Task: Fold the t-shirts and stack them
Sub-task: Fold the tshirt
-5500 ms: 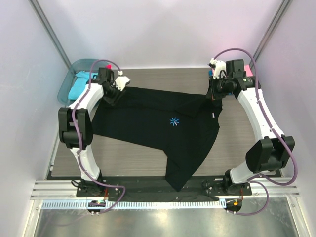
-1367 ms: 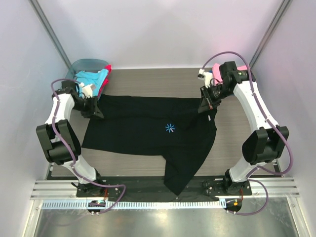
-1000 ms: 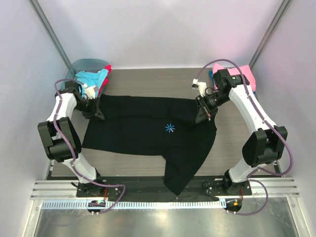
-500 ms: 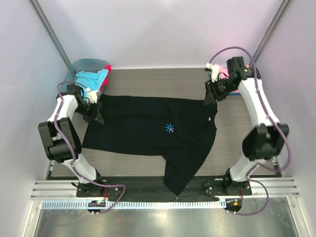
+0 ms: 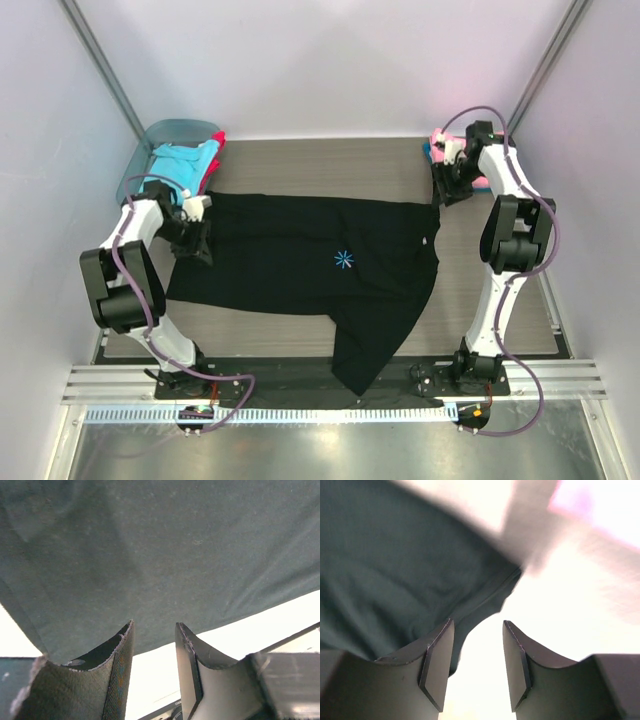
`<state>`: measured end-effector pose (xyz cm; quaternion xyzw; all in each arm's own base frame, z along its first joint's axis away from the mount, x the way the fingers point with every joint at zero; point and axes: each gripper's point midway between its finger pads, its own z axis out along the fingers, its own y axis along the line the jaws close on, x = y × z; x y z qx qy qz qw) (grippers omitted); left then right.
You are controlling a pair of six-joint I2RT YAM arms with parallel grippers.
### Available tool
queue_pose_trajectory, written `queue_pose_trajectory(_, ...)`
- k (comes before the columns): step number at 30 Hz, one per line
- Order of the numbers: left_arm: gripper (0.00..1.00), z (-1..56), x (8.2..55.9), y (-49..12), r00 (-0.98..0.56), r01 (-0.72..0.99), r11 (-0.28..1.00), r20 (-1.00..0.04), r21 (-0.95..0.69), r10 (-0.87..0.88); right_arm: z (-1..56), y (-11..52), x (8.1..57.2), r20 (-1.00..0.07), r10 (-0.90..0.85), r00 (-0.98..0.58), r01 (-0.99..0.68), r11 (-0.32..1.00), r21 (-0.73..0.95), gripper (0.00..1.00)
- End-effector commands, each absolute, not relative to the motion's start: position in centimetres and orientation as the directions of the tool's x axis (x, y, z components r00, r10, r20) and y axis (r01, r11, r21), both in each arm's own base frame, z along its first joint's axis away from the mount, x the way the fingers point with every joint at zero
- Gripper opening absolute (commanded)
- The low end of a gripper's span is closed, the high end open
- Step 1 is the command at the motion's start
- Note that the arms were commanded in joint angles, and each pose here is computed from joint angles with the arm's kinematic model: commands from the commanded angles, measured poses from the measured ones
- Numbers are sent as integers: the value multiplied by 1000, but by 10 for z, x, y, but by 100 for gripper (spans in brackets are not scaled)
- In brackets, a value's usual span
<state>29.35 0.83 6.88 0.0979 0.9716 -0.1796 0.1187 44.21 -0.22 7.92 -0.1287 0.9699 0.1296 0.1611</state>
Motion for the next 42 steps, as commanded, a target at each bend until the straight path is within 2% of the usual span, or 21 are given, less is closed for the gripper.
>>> queue_pose_trajectory(1,40,74,293,5,-942,253,918,-292,-305,162,87,-16,468,-396,-186,-899,-269,949,165,50)
queue_pose_trajectory(12,39,69,283,4,-952,245,924,-254,-293,172,49,-14,476,-345,-184,-920,-266,941,209,52)
queue_pose_trajectory(15,39,67,282,3,-952,246,925,-250,-290,174,41,-13,481,-341,-184,-922,-269,937,222,48)
queue_pose_trajectory(18,39,62,278,3,-956,243,928,-235,-284,179,33,-14,490,-344,-184,-921,-270,937,222,24)
queue_pose_trajectory(19,39,60,276,4,-958,240,929,-225,-283,179,32,-15,493,-347,-184,-919,-270,938,218,11)
queue_pose_trajectory(22,39,54,270,6,-960,241,932,-205,-271,189,25,-21,513,-375,-195,-906,-278,943,181,1)
queue_pose_trajectory(34,38,55,283,7,-953,263,933,-214,-244,213,32,-34,573,-507,-195,-840,-269,960,77,1)
queue_pose_trajectory(40,38,71,292,6,-944,274,932,-251,-237,213,39,-26,593,-558,-204,-804,-279,959,52,1)
queue_pose_trajectory(41,38,77,295,6,-941,278,931,-265,-237,213,40,-25,594,-561,-201,-803,-275,960,49,2)
queue_pose_trajectory(42,38,84,298,5,-937,278,931,-280,-236,209,43,-27,596,-563,-200,-802,-265,964,34,9)
